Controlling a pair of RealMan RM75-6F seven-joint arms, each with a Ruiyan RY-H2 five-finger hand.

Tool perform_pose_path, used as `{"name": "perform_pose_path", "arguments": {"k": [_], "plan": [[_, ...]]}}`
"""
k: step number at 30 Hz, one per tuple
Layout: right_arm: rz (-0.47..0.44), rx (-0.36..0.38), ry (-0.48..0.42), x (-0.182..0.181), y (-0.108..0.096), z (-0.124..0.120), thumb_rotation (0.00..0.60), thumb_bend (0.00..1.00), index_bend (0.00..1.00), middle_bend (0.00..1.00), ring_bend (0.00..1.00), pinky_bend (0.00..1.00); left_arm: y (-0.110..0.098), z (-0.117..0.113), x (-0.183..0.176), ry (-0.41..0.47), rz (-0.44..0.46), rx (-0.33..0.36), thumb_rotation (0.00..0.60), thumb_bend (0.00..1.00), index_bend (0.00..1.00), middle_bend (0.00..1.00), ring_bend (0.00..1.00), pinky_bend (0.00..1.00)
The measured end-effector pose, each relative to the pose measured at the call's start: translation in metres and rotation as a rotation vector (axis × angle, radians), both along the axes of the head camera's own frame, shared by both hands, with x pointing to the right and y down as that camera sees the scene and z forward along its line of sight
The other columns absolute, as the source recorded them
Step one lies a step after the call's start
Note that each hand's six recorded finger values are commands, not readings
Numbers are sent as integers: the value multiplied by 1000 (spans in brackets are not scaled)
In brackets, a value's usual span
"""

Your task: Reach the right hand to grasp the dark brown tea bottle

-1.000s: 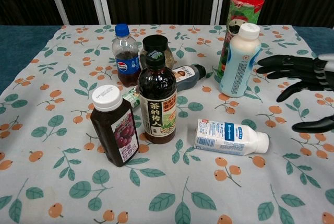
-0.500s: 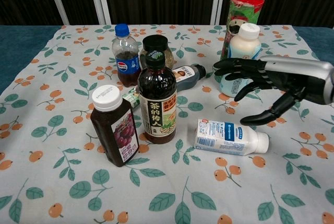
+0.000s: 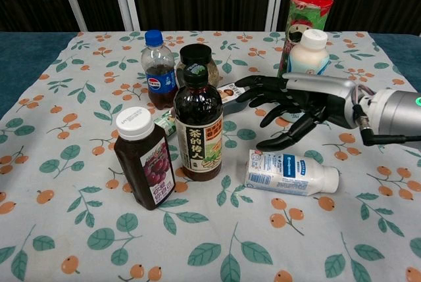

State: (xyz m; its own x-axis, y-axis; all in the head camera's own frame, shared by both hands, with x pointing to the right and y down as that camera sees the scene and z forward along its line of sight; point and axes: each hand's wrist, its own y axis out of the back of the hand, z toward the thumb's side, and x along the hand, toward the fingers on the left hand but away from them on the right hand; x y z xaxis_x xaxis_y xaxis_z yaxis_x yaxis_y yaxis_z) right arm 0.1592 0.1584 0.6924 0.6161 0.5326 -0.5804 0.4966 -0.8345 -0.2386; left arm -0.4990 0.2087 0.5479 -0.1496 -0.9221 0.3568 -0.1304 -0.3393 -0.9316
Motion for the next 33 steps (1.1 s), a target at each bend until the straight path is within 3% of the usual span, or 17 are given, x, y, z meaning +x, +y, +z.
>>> {"name": "perform_pose_path", "arguments": {"k": [33], "plan": [[-12,30,23,-64,6,19,600,352,263,318,229,230,-2,2,-3,8,-38,-12,600,471,145,38,83,17]]}}
